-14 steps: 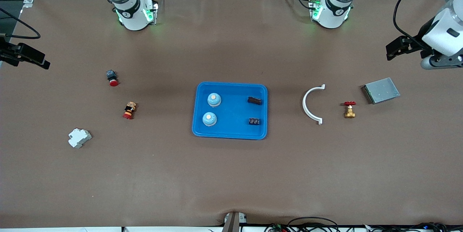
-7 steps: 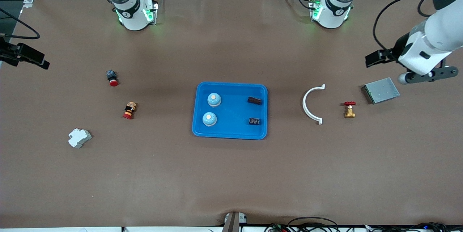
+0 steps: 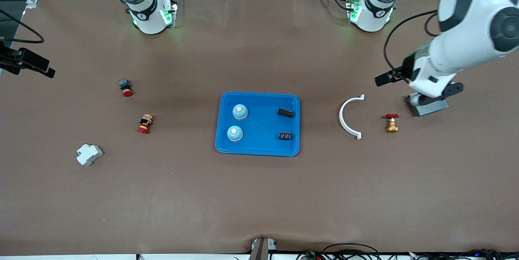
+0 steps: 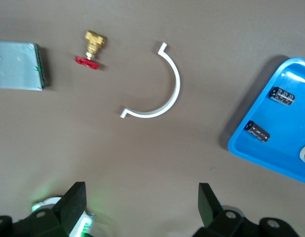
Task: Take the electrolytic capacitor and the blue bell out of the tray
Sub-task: 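Reach the left gripper to a capacitor while the right gripper reaches a bell, then grasp the capacitor with the left gripper while the right gripper grasps a bell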
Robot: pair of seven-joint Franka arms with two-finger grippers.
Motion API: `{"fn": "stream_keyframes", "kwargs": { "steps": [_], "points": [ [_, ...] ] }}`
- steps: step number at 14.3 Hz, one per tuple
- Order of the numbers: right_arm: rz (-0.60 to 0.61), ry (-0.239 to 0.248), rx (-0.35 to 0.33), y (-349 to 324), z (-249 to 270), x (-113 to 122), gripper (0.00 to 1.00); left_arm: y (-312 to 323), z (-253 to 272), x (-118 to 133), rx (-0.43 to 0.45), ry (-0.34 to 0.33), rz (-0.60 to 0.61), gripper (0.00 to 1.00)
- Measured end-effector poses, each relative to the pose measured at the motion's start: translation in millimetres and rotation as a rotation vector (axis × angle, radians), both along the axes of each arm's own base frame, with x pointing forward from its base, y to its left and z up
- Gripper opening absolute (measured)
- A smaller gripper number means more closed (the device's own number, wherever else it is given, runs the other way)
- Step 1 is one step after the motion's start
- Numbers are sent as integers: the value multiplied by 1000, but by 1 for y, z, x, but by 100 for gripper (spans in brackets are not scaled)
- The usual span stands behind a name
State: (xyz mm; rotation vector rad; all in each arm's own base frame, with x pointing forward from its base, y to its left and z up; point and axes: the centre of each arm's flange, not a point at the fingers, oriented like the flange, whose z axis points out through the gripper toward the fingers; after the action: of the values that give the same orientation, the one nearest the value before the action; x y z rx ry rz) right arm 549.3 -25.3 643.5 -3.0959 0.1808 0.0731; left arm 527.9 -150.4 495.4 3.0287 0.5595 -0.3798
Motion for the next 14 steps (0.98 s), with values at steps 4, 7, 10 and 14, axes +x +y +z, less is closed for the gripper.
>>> {"fn": "stream_keyframes", "kwargs": {
  "steps": [4,7,10,14],
  "points": [
    [-72,18,38,80,-1,-1,100,-58,-23,-13,8,-56,46,100],
    [-90,36,37,152,-13,-4,100,-85,-50,-23,7,-93,105,100],
    [-105,39,53,222,-49,7,100,-112,-82,-32,7,-113,237,100],
    [-69,92,42,310,-133,18,100,-166,-128,-41,-13,-93,434,100]
  ]
}}
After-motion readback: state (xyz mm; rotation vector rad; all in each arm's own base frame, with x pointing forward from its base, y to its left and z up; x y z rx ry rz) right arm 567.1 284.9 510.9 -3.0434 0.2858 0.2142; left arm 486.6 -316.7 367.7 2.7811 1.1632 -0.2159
